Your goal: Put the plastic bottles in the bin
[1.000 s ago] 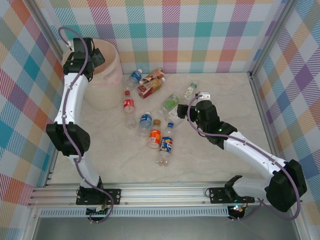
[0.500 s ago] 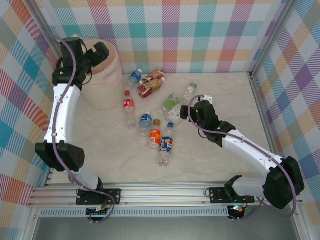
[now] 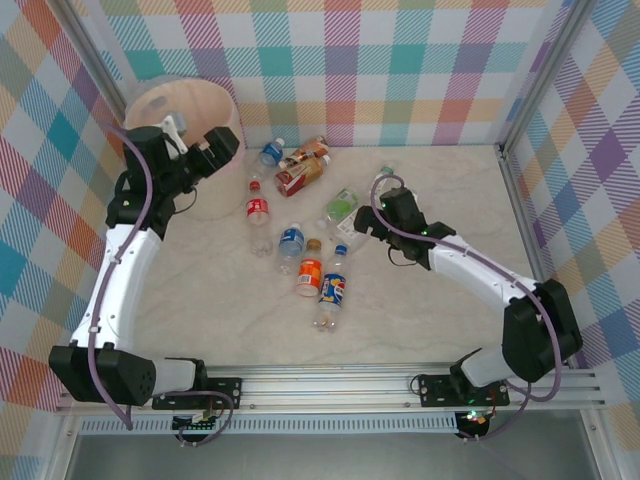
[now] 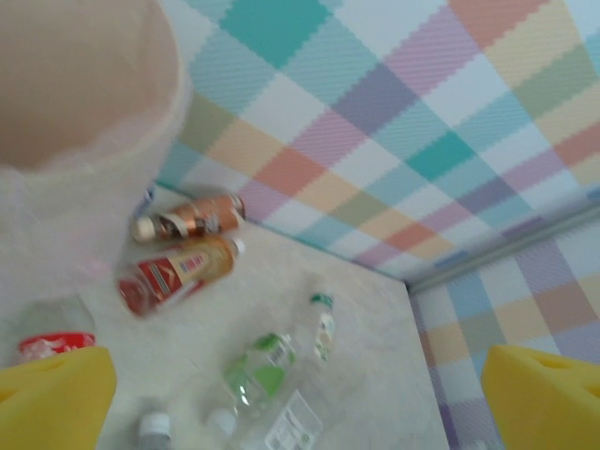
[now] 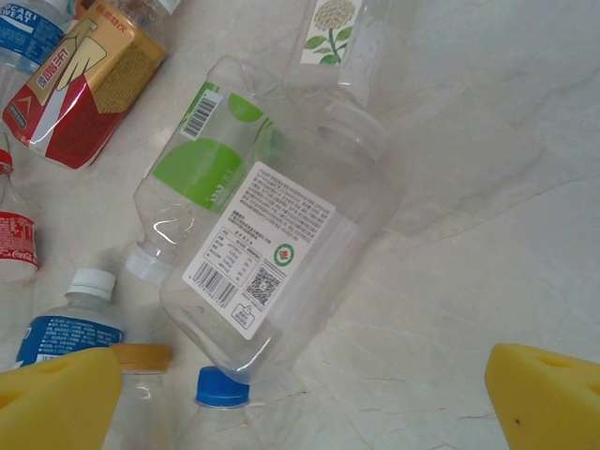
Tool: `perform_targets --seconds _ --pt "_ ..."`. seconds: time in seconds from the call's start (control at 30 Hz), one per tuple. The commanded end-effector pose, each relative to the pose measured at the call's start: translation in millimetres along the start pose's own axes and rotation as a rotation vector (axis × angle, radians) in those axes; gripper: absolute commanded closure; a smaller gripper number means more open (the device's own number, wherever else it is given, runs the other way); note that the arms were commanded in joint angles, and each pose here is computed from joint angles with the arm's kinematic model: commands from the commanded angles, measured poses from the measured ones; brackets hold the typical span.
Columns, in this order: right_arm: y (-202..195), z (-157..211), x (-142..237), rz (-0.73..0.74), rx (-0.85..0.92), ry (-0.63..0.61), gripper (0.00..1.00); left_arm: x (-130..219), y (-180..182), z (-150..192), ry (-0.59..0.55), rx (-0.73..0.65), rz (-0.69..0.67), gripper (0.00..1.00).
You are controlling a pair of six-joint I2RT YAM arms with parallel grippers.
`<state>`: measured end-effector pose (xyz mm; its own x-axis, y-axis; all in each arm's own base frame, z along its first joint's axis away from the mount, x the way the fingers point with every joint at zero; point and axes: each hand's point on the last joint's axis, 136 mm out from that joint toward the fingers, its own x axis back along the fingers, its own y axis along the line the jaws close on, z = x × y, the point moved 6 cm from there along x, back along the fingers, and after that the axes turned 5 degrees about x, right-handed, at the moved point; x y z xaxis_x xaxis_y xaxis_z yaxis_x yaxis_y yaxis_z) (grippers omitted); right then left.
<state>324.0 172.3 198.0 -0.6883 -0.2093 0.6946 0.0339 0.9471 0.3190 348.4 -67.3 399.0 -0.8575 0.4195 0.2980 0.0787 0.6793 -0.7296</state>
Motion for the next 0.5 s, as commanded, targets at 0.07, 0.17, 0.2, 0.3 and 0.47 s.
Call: perform_targets --seconds 0.07,0.17,0.2,0.3,0.47 --pt "5 3 -6 -0.012 -0.071 0.075 0.00 -7 -12 41 0.137 -0.057 0.082 0.00" --pt "8 15 -11 -0.054 -0.079 0.139 0.00 -17 -1 71 0.195 -0.076 -0.012 0.00" --pt "5 19 -13 -0.044 -0.088 0.158 0.00 -19 2 84 0.215 -0.087 -0.054 0.00" --pt "0 29 -16 -0.030 -0.107 0.185 0.00 -27 16 122 0.270 -0.107 -0.186 0.00" --pt "9 40 -17 -0.151 -0.122 0.216 0.00 -34 59 176 0.359 -0.037 -0.403 0.00"
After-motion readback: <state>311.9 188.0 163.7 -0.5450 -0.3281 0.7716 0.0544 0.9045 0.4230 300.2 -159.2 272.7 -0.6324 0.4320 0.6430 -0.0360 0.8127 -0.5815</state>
